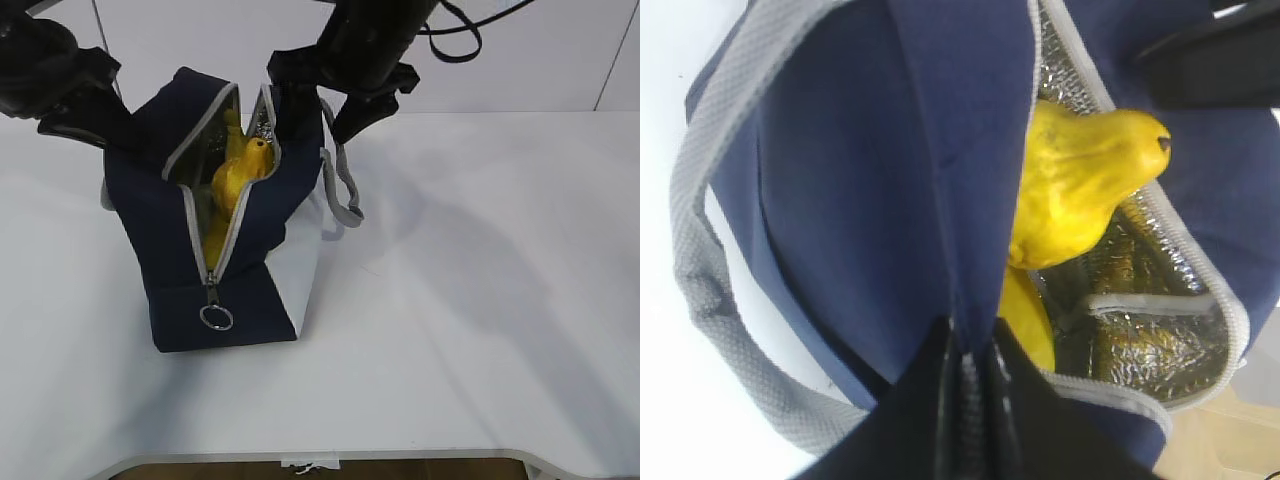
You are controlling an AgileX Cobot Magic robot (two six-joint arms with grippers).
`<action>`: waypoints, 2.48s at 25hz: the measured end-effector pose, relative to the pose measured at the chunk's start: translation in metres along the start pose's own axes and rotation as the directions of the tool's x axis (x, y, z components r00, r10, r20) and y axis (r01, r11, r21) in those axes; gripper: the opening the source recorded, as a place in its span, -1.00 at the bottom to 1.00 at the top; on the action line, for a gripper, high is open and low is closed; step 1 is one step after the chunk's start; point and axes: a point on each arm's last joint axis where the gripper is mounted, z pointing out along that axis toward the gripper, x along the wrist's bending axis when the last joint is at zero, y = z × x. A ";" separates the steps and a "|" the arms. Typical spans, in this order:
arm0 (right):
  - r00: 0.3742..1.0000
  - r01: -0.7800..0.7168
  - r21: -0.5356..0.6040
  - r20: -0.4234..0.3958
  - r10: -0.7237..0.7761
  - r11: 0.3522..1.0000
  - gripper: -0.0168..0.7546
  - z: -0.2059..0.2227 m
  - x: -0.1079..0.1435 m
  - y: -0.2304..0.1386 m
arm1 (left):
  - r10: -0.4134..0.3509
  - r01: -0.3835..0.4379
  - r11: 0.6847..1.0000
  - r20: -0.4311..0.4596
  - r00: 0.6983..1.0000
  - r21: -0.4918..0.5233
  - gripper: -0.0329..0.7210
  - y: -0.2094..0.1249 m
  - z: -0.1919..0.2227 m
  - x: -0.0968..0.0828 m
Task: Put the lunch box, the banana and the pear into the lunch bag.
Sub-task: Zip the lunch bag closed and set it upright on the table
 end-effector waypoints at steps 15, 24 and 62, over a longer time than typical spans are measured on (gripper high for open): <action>1.000 0.002 0.000 0.007 -0.002 1.000 -0.91 -0.002 0.000 0.000 | -0.028 0.028 0.999 0.044 0.999 -0.015 -0.88 0.001 0.000 -0.004; 0.984 0.077 -0.099 0.169 -0.060 0.992 -0.93 -0.072 0.006 -0.004 | -0.063 0.100 0.992 0.359 0.931 -0.083 -0.88 0.013 0.021 -0.058; 0.975 0.043 -0.150 0.220 -0.009 0.988 0.20 -0.110 0.011 -0.023 | 0.040 -0.018 0.998 0.361 0.932 -0.063 0.59 0.004 0.002 -0.073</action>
